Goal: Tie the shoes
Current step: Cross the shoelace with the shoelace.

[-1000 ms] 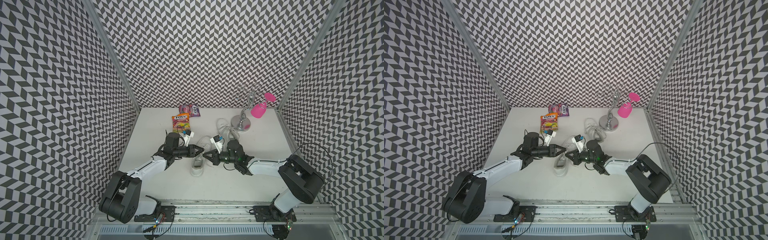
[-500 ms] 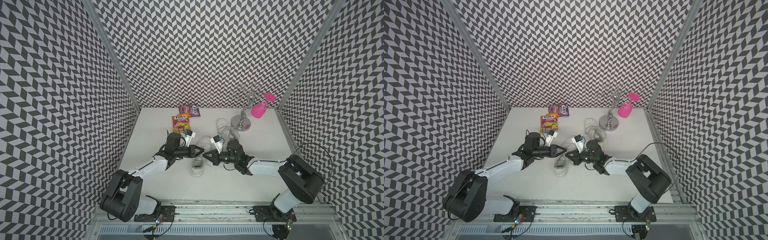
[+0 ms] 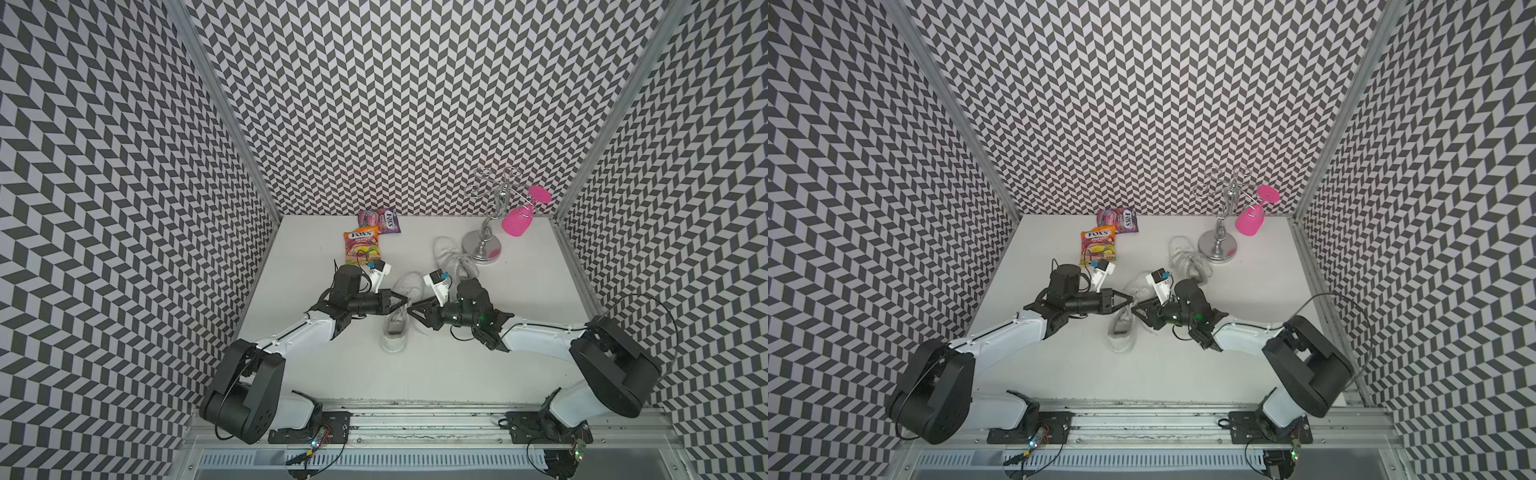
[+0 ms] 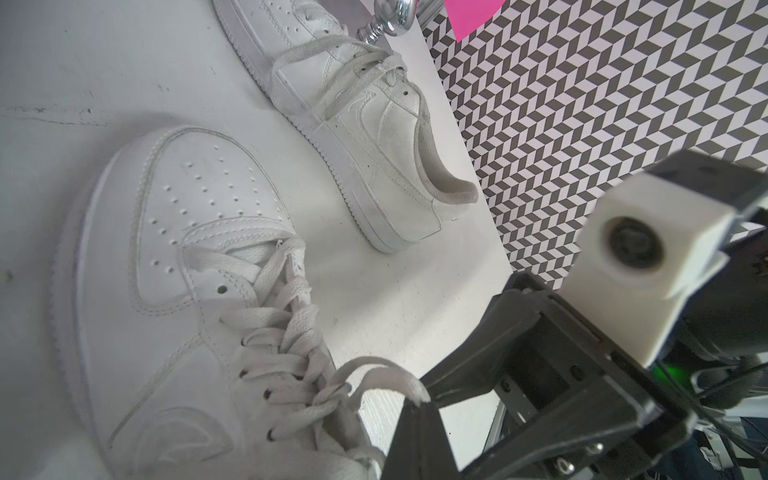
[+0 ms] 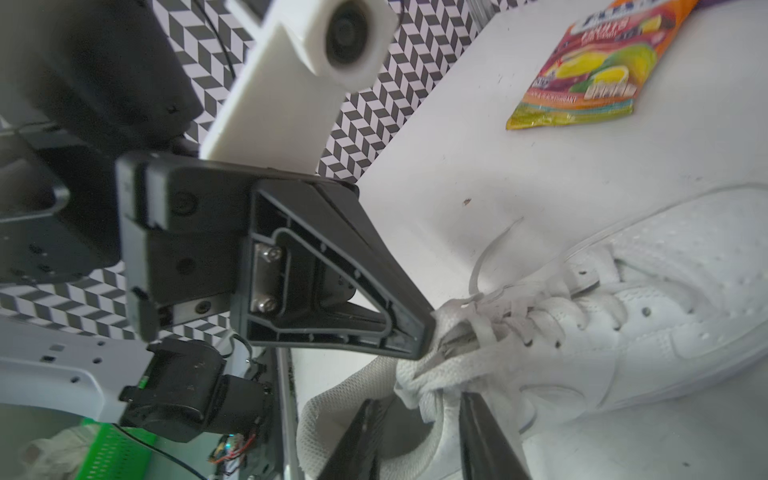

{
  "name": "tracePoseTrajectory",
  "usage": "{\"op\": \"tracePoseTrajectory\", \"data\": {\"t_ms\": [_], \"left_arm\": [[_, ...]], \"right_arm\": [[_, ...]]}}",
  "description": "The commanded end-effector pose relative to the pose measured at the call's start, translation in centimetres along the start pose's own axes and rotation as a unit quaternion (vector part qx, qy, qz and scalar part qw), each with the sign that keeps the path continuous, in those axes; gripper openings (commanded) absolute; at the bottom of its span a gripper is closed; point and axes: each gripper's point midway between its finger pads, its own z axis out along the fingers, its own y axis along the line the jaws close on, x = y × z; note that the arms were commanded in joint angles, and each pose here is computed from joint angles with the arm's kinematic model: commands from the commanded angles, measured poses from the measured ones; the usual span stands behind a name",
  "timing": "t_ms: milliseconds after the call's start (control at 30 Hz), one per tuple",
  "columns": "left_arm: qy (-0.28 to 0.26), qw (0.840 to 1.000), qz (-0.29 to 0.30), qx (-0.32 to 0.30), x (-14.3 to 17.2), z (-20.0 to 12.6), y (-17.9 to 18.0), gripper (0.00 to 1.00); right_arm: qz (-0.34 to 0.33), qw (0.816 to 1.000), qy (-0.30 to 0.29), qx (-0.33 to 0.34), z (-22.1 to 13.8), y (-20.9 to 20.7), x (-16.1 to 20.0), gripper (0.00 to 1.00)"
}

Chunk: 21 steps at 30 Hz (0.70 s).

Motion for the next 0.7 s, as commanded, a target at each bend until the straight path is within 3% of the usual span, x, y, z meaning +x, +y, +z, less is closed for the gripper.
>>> {"op": "tracePoseTrajectory", "data": {"t_ms": [0,267,667], "left_arm": [[-0.024,0.999,0.029,-0.006,-2.0,-0.4,-0.6,0.0],[-0.037,0.999,0.031,-0.016,-3.1,-0.7,0.0,0.0],[-0.034,0.999,0.025,-0.019,-3.2,-0.5,1.0,0.0]], "right_arm": [[-0.029,0.999,-0.017,0.039,-1.4,-0.6,-0.7,0.43],[-0.063,0.994,-0.003,0.084,-1.9,-0.5,-0.5,0.45],[-0.102,0.986,0.026,0.129,1.9,0.8,0.3,0.51]]}}
